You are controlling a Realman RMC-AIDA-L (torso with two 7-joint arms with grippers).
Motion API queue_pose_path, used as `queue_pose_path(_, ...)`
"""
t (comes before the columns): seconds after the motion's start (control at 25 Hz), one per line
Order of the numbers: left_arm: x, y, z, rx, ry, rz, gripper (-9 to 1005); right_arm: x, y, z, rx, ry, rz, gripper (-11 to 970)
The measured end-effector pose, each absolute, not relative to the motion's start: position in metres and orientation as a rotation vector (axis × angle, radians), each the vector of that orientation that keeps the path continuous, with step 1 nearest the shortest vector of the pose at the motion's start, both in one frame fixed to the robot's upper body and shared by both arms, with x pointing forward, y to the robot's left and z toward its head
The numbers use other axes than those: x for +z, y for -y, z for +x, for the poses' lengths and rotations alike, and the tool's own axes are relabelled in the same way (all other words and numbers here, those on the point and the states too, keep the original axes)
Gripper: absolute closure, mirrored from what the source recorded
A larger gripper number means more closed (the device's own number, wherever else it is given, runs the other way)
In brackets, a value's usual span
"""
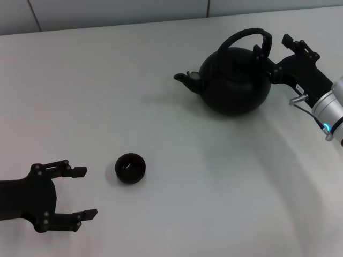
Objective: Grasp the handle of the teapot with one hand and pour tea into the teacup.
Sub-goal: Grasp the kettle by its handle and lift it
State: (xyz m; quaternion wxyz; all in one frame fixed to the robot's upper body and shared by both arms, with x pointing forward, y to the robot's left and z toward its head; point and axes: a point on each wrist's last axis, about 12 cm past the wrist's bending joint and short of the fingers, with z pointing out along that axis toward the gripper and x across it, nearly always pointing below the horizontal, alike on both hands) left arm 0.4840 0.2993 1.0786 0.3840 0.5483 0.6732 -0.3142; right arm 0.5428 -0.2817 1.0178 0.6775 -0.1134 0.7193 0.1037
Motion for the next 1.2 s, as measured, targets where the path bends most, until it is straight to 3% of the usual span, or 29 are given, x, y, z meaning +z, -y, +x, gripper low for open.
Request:
queue_pose_path(0.8,1.0773,-0.3025,0.4824,-0.785,-1.722,1.381,134,1.0207,0.2823,0.5455,0.239,-1.604,-0.232,211)
queue_pose_path(0.96,1.0789,-0.3048,0.4830,-0.776,-1.719,1.357,134,1.0211,0.2824,0.5454,0.239,-1.601,-0.236,431)
queue_pose_path(1.2,1.0794,-0.3059,0.4823,-0.772,-1.719,1.360,134,1.0210,0.2828,0.5452,0.239,-1.601,-0.236,554)
